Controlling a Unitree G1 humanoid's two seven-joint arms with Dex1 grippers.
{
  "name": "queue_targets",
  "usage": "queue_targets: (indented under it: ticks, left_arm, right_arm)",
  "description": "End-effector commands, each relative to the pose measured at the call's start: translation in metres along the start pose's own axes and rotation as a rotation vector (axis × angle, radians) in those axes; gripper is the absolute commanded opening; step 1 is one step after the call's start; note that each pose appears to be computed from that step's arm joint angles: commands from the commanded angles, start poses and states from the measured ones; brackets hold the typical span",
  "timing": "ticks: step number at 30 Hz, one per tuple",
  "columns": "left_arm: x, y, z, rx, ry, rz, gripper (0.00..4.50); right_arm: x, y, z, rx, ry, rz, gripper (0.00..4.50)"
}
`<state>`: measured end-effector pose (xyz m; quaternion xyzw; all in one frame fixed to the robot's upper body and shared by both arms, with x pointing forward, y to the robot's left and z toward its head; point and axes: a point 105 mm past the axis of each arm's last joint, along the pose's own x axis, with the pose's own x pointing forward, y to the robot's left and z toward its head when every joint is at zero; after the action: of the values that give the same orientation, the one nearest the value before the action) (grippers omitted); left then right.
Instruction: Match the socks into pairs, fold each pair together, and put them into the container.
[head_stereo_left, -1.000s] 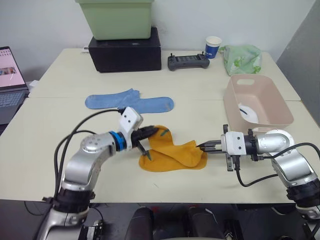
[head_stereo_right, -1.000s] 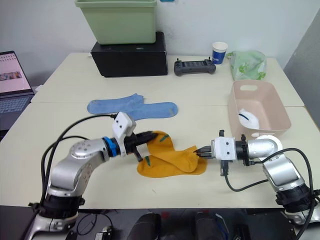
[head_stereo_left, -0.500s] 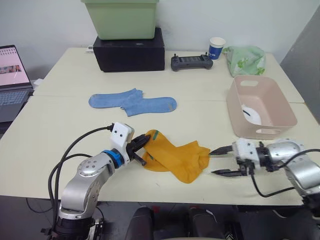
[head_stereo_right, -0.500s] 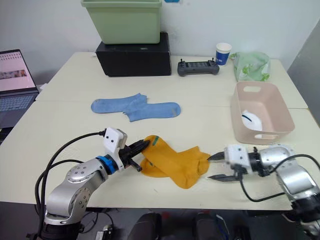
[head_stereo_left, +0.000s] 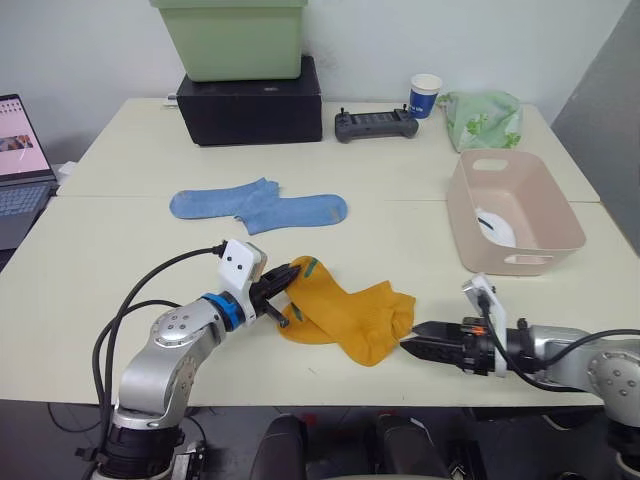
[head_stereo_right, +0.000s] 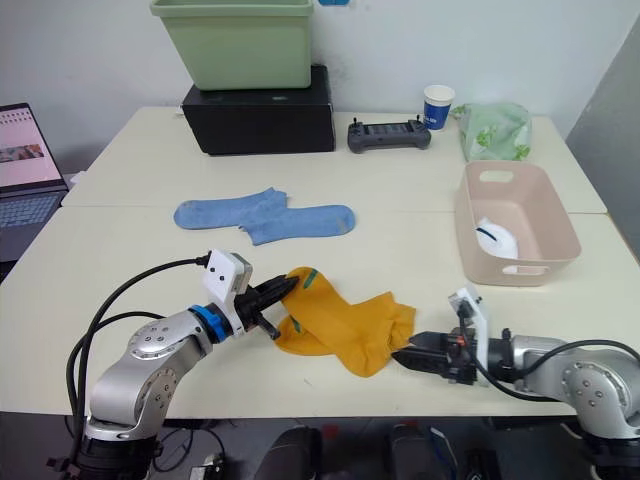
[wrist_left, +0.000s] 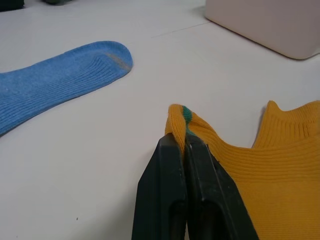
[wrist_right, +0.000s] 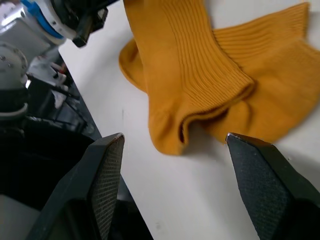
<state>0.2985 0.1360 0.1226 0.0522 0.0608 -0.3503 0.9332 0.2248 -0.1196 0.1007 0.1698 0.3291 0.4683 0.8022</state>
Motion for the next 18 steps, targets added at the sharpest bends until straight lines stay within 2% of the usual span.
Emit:
queue_targets:
  ticks: [1, 3, 6, 14, 18]
  left_arm:
    - [0.0, -0.002, 0.009, 0.025, -0.031, -0.008, 0.0]
    - [0.0, -0.003, 0.009, 0.024, -0.032, -0.006, 0.0]
    - [0.0, -0.003, 0.01, 0.025, -0.032, -0.001, 0.0]
    - [-0.005, -0.004, 0.011, 0.031, -0.028, -0.011, 0.0]
    - [-0.011, -0.007, 0.018, 0.013, -0.058, -0.014, 0.0]
  right_arm:
    - [0.01, 0.004, 0.0, -0.034, 0.012, -0.035, 3.49]
    - [0.016, 0.001, 0.0, -0.019, 0.007, -0.055, 3.49]
    - [0.022, -0.001, 0.005, 0.003, -0.021, -0.064, 2.89]
    - [0.023, 0.0, 0.016, 0.014, -0.059, -0.052, 0.05]
    - [0.01, 0.002, 0.041, -0.025, -0.117, -0.022, 0.01]
